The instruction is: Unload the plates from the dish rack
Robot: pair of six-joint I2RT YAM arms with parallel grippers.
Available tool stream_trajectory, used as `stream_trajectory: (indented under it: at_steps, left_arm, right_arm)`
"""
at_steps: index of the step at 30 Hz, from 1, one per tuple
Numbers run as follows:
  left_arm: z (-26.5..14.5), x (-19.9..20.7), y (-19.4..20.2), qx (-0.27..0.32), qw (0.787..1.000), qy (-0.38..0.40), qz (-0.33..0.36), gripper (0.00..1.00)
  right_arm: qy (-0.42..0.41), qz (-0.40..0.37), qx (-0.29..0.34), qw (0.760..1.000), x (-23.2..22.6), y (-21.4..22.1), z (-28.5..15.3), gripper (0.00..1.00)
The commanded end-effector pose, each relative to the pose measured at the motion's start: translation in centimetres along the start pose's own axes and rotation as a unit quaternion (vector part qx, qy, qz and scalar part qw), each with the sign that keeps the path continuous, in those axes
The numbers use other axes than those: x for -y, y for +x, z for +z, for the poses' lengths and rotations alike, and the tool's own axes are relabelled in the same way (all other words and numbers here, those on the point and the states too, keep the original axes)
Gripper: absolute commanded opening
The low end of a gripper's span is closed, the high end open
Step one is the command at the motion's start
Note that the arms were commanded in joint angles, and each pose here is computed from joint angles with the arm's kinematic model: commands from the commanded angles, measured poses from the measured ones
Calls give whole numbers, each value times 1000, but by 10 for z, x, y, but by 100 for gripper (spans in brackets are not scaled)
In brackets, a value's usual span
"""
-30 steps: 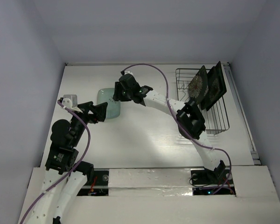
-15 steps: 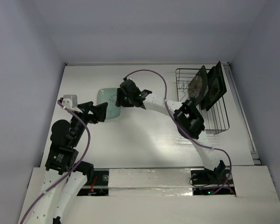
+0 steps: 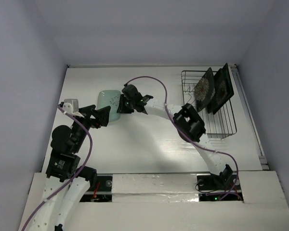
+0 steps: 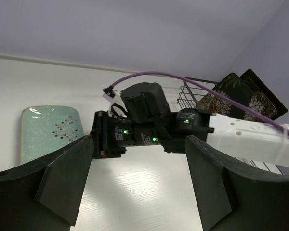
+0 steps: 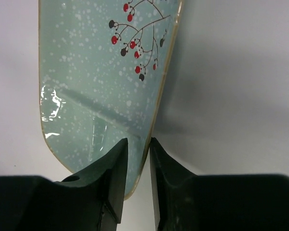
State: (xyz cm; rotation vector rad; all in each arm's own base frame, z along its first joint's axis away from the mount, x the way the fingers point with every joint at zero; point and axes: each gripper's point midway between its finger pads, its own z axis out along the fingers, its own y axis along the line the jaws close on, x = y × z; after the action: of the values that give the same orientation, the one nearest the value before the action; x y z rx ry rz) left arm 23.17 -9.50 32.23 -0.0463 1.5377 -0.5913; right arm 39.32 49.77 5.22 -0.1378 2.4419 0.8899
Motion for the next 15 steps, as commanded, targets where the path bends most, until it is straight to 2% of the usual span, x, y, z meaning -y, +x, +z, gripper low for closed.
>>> stream_trajectory:
  at_steps: [1, 5, 7, 8, 9, 11, 12, 15]
  left_arm:
    - [-4, 12, -21, 30, 999, 20, 4, 73]
    - [-3, 12, -21, 29, 999, 20, 3, 73]
    - [-3, 12, -21, 30, 999, 19, 3, 73]
    - [-3, 12, -20, 28, 999, 19, 3, 73]
    - [-3, 12, -20, 28, 999, 19, 4, 73]
    - [-3, 11, -20, 28, 999, 18, 3, 73]
    - [-3, 11, -21, 30, 999, 17, 4, 73]
    - [-3, 11, -21, 29, 999, 18, 4, 73]
  right_arm:
    - [-54, -26, -9, 998, -36, -3, 3, 28]
    - [-65, -40, -9, 997, -44, -8, 3, 27]
    - [-64, -52, -13, 996, -44, -8, 2, 30]
    - [-63, -55, -7, 996, -45, -11, 0, 35]
    - [-64, -62, -1, 996, -45, -13, -3, 52]
    - [-76, -69, 18, 995, -55, -23, -23, 68]
    - [-86, -83, 34, 992, -62, -32, -32, 79]
    - [-89, -113, 75, 987, -80, -59, -72, 92]
